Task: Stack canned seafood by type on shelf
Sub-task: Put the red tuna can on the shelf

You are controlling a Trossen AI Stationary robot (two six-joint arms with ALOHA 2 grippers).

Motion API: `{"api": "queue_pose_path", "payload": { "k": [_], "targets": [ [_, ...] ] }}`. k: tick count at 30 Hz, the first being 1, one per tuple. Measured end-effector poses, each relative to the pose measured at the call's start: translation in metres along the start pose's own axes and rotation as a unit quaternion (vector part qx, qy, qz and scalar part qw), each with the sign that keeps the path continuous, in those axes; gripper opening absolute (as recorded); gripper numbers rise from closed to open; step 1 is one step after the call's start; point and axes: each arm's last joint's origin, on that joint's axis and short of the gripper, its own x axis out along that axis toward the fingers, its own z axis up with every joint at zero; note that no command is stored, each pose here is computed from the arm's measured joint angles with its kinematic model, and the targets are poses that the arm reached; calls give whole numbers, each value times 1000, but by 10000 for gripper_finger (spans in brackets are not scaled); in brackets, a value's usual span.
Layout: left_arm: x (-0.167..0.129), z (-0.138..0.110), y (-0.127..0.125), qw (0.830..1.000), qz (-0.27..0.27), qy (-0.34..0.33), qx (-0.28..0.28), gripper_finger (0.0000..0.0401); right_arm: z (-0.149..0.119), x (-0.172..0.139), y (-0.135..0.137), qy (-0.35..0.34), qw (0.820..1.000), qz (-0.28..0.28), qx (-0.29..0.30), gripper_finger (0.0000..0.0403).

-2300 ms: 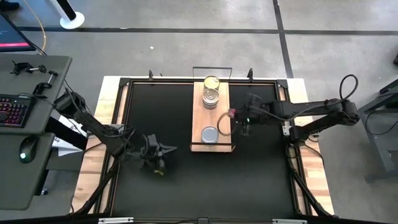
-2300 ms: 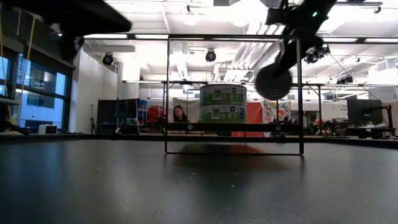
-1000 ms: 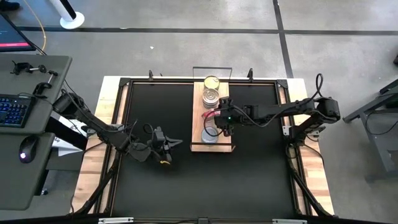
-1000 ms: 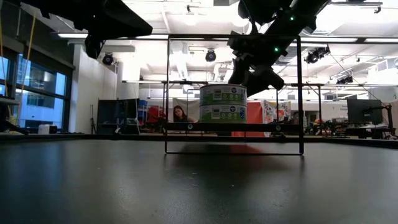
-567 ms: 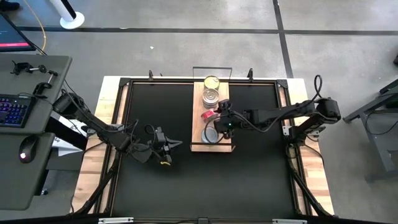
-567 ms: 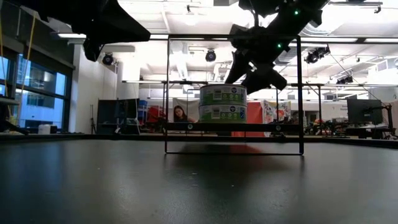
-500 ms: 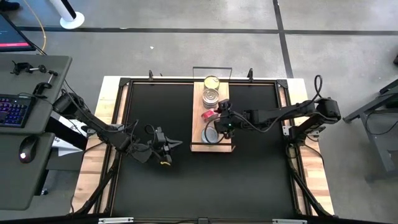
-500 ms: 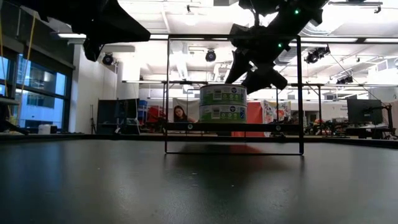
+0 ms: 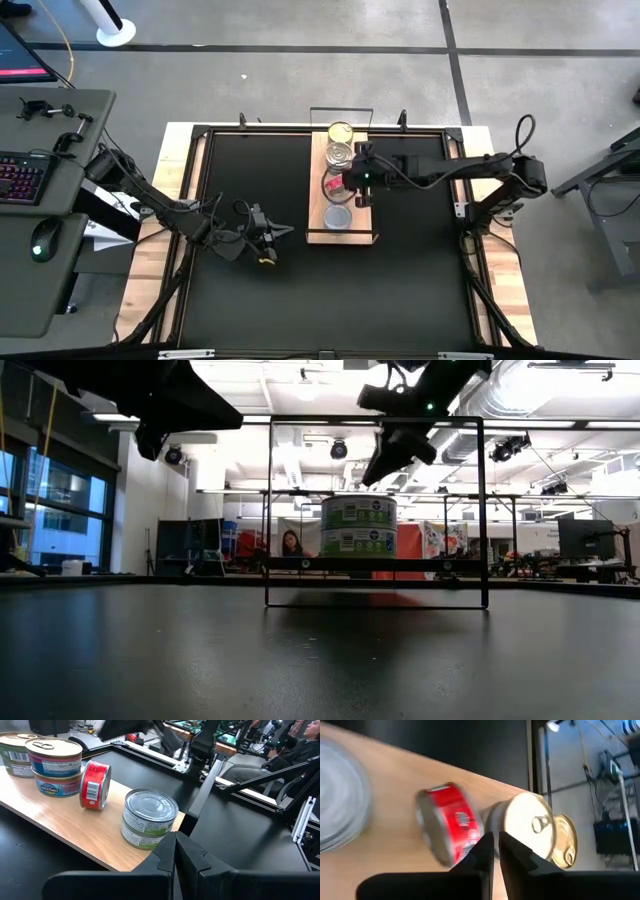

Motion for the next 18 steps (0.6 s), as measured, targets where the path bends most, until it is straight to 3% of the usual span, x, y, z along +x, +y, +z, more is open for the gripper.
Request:
{"api": "queue_pose_path", "payload": {
  "k": [10,18],
  "targets": [
    [0,-1,0,1000,1,2,-8,0,-2,41,1,6,1000,18,19,1],
    [0,-2,1,1000,3,7,-18,0,2,45,-1,0,1000,9,12,0]
  ]
}}
